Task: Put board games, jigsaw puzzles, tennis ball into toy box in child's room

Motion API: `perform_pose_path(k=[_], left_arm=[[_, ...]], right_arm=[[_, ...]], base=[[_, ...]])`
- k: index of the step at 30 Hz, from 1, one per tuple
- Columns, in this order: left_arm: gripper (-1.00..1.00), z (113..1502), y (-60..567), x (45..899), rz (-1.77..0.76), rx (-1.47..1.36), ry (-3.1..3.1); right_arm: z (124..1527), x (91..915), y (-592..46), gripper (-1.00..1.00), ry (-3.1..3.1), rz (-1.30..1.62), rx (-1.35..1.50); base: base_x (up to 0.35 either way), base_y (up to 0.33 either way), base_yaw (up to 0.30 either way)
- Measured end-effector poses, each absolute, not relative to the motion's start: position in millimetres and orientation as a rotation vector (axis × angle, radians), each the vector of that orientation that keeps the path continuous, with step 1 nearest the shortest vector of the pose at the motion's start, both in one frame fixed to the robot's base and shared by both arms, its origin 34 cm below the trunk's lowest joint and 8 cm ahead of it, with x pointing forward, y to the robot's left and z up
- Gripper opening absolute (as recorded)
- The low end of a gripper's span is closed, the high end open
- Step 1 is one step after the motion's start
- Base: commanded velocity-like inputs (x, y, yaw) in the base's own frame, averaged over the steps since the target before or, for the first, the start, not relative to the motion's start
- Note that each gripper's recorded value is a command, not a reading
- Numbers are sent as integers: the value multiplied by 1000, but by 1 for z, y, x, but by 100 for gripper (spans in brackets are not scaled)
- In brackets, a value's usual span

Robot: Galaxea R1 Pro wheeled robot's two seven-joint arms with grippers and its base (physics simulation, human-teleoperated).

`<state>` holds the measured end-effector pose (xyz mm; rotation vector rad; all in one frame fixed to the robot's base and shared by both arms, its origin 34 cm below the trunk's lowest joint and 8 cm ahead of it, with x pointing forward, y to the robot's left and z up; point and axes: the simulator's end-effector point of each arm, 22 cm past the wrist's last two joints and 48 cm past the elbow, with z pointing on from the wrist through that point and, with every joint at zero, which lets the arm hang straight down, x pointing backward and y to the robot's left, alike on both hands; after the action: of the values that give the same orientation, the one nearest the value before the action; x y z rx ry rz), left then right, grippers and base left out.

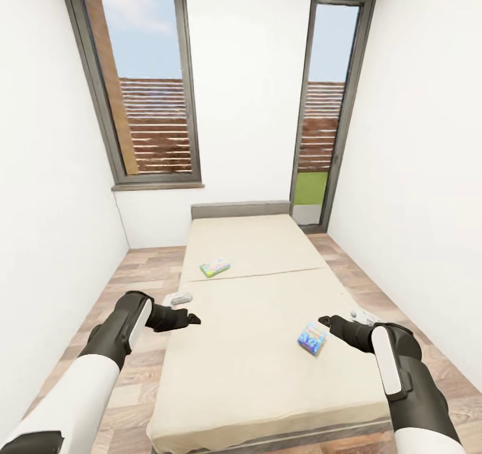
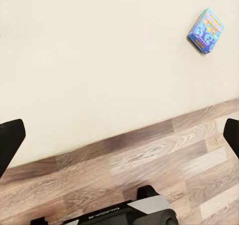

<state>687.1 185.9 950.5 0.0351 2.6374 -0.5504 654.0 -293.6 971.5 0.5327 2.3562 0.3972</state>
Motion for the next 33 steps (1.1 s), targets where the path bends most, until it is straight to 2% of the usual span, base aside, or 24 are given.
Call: perform_pose_path(k=[10,21,33], left_arm=[[100,948,195,688,-536,26,2642],[100,946,195,687,-537,24,2646],[100,939,195,687,-540,22,2657]], right_arm=[[972,655,-295,100,2350,395,534],[970,655,-295,100,2353,394,536],[962,654,-293,100,2371,398,540]], base=[[1,242,-47],[15,267,-225],[32,101,-199]])
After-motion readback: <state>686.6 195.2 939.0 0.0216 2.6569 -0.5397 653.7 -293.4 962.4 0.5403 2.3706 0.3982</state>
